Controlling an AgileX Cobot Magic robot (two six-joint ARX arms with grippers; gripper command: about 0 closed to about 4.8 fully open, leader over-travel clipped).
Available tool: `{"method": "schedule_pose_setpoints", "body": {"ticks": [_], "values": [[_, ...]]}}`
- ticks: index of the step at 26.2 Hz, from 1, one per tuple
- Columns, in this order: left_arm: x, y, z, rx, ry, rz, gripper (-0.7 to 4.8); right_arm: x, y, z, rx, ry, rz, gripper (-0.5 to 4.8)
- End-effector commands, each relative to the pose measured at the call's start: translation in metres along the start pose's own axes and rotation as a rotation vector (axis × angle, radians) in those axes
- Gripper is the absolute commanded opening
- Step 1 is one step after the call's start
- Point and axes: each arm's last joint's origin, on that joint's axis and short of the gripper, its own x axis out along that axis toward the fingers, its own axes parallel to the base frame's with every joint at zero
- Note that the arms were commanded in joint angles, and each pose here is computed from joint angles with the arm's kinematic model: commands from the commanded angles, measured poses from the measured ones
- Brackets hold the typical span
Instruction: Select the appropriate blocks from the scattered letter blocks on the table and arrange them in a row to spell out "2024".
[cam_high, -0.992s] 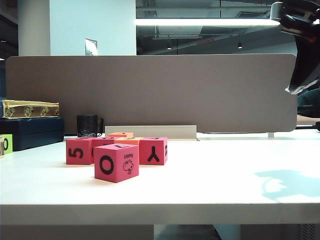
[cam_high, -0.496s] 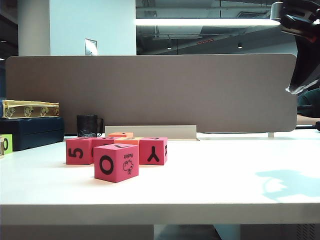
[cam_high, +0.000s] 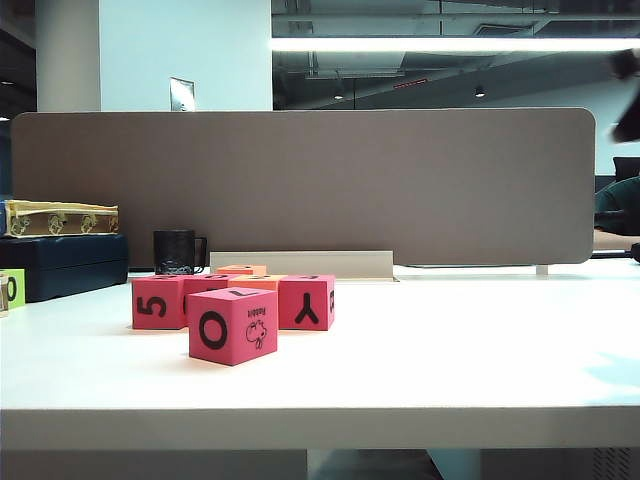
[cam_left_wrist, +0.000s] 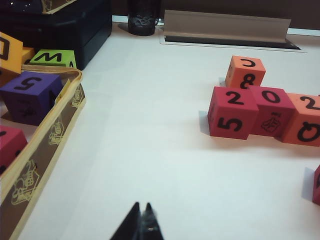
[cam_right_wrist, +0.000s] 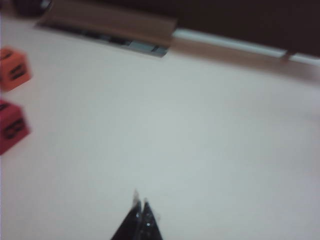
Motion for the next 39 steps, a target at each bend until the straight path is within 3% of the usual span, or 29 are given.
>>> {"method": "schedule_pose_setpoints", "body": {"ticks": [1, 6, 16, 23, 39], "values": [[0.0, 0.0, 0.0, 0.001, 0.005, -0.001, -0.06, -0.018, -0.011, -0.023, 0.049, -0.169, -0.153, -0.01], [0.0, 0.0, 0.0, 0.001, 0.005, 0.0, -0.06, -0.037, -0.018, -0.054, 0.086, -0.187, -0.262, -0.01], [0.0, 0.0, 0.0, 0.001, 0.005, 0.0, -0.06, -0.049, -0.018, -0.08, 0.118, -0.147, -0.313, -0.01], [0.0, 0.0, 0.0, 0.001, 0.005, 0.0, -0.06, -0.053, -0.016, -0.093, 0.13, -0.035, -0.312, -0.01], [0.0, 0.0, 0.0, 0.002, 0.005, -0.001, -0.06, -0.052, -0.015, -0.093, 0.154, -0.043, -0.28, -0.01]]}}
